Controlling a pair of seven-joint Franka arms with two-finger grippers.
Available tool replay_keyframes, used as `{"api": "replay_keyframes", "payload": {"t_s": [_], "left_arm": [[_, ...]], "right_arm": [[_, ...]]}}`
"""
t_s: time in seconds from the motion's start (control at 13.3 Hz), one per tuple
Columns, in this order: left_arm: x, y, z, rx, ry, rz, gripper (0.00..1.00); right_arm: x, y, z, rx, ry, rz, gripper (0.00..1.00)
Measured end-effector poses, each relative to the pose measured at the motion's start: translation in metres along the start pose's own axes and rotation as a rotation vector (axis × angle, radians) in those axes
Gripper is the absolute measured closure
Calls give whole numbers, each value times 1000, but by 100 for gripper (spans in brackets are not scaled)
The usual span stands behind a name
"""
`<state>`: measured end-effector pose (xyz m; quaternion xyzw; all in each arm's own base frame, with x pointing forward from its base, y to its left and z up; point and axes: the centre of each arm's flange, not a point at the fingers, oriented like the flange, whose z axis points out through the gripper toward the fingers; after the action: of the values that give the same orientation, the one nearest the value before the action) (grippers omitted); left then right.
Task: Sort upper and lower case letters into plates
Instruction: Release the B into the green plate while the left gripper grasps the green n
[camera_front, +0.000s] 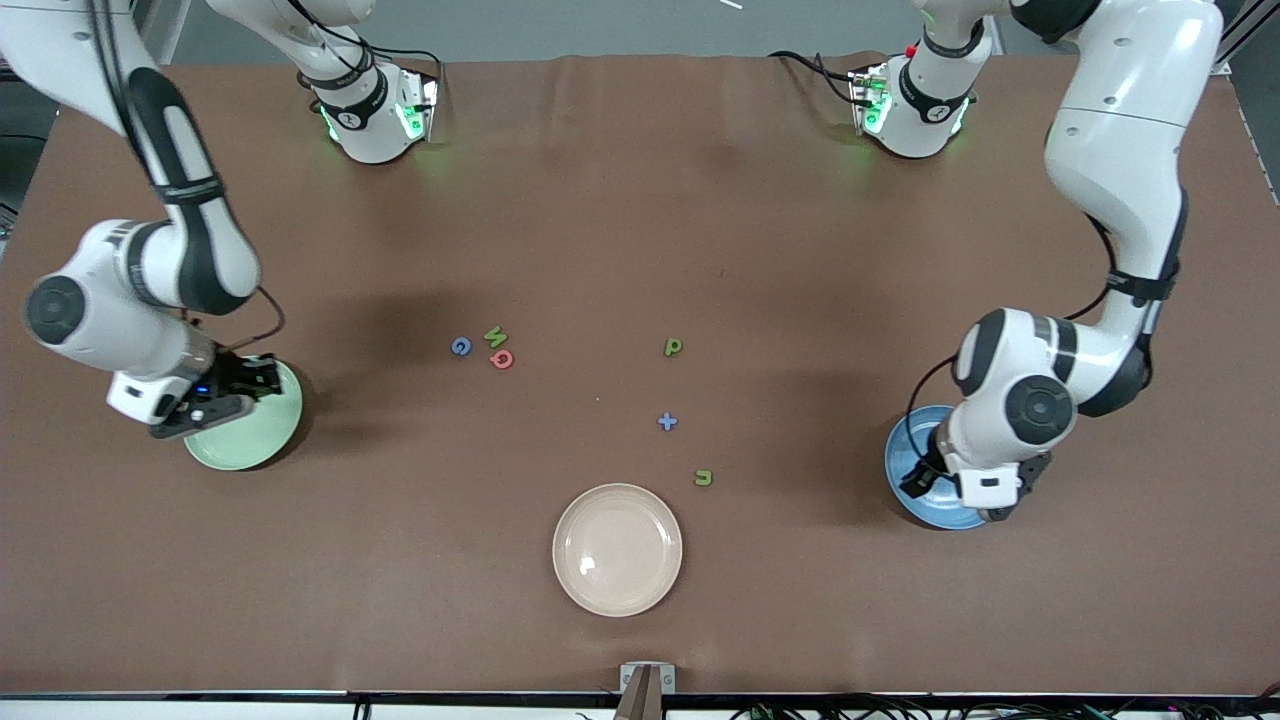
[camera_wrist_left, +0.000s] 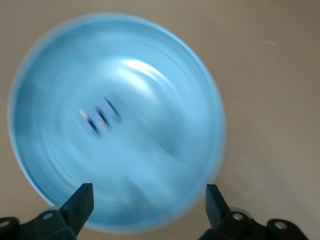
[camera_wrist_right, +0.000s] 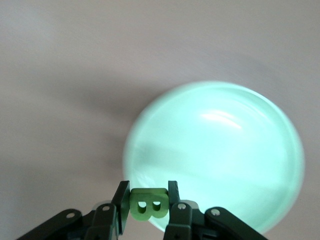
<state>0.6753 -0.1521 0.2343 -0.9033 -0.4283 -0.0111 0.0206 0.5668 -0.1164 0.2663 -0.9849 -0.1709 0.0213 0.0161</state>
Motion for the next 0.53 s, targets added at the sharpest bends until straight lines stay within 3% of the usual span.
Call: {"api": "replay_keyframes", "payload": {"t_s": [0.23, 0.53], "left_arm": [[-65, 51, -14, -52, 10, -162, 0], [-133, 115, -1, -121, -42, -355, 0]], "right_arm": [[-23, 31, 30, 16, -22, 16, 65], [-23, 31, 73, 17, -30, 5, 65]]}}
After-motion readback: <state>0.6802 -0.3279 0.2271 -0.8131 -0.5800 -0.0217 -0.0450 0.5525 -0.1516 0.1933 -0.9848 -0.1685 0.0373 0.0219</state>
